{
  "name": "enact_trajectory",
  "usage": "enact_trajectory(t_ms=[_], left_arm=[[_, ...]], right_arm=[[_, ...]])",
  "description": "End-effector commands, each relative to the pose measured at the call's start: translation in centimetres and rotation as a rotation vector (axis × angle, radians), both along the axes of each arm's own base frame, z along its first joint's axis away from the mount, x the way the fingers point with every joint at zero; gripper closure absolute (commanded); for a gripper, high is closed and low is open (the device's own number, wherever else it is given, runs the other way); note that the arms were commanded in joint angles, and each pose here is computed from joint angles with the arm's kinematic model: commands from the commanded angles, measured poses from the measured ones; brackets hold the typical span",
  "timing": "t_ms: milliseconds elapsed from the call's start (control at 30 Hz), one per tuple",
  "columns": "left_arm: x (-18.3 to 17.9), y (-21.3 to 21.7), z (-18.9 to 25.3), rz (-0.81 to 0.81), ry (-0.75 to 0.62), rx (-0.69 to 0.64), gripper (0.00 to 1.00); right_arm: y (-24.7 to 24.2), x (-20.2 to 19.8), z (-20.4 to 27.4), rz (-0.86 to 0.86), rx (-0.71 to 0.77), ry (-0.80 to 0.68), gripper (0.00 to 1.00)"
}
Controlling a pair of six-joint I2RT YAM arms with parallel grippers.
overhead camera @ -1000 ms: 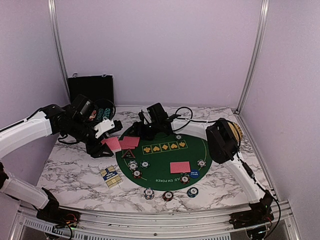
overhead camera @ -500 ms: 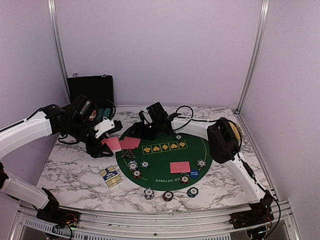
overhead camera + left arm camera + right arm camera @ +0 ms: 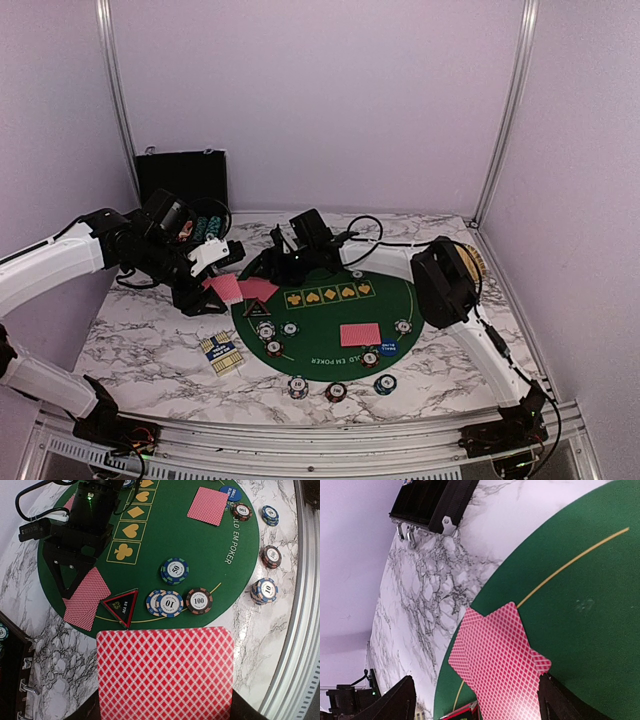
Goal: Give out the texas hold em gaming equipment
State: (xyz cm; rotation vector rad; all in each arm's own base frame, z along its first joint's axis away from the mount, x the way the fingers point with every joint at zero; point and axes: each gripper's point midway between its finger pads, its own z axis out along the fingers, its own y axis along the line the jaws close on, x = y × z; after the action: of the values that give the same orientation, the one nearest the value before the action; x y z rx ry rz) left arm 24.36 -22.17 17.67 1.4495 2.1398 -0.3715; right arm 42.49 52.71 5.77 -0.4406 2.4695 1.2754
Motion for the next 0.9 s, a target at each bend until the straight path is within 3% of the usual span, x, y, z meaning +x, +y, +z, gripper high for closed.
enact_trajectory(t_ms=[0,533,867], left_arm=[[0.3,-0.4,1.4,0.000,-0.026,-0.040,1.00],[0.2,-0.3,1.3,0.000,-0.023,-0.040,1.00],[0.2,-0.2,1.2,0.001,-0.026,-0.033,1.00]], right_arm=[[1.5,-2.0,-0.1,0.050,0.042,0.052,0.18],[-0.3,2.0,3.9,-0.007,0.114,-0.015,0.18],[0.4,2.8,0.0,-0.012,0.117,0.030,0.17]])
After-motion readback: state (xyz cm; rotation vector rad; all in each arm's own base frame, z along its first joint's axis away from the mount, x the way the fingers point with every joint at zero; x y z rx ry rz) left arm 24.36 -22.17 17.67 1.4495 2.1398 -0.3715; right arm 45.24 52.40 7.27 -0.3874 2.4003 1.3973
